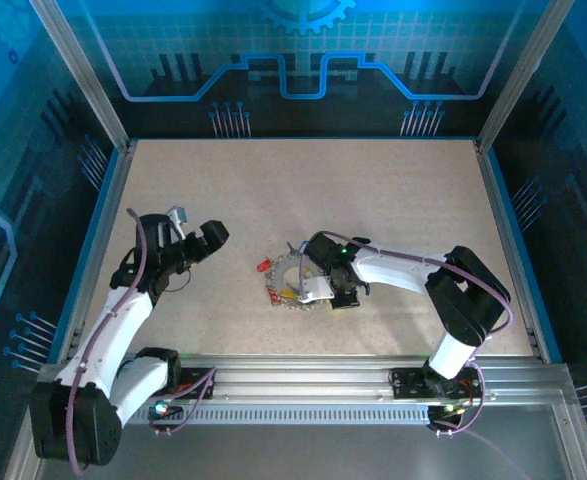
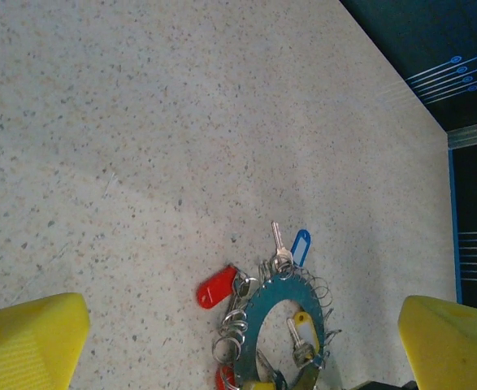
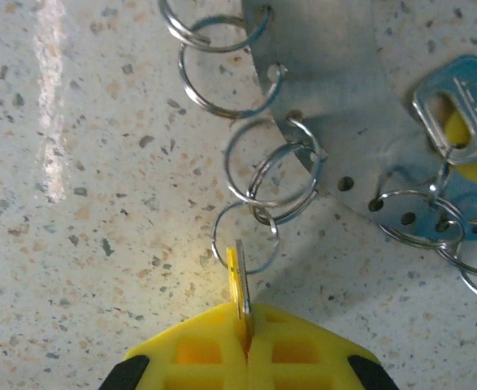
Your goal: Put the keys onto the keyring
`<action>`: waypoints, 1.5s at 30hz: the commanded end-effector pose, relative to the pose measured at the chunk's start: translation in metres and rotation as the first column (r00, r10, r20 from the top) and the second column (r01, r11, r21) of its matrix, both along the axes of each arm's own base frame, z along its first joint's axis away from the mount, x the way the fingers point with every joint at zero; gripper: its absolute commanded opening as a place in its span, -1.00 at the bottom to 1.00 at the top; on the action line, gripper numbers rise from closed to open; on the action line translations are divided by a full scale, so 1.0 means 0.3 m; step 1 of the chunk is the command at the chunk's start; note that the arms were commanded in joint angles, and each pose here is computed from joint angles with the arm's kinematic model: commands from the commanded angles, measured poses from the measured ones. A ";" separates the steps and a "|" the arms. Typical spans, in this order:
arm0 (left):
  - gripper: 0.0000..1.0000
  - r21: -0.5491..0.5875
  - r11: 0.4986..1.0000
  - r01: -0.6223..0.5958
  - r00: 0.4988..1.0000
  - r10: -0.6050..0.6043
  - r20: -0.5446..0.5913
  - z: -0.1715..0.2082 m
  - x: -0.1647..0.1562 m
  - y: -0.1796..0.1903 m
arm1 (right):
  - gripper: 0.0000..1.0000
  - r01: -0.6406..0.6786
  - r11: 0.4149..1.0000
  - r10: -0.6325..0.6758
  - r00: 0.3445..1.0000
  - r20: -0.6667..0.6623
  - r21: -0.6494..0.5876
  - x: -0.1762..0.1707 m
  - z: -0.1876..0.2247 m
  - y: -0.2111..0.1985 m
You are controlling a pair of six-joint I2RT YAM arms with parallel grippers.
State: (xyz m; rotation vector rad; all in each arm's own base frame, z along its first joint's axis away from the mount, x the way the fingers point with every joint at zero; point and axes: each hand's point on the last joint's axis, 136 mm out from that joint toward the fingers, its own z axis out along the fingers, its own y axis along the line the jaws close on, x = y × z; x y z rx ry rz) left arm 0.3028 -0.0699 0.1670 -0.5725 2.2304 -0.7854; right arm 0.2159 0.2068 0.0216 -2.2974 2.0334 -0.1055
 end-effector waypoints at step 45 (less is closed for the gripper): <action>0.98 0.702 0.690 -0.174 0.852 -0.251 0.459 -0.126 0.159 0.082 | 1.00 0.197 0.050 -0.952 0.305 -0.013 0.979 0.326 0.588 -0.515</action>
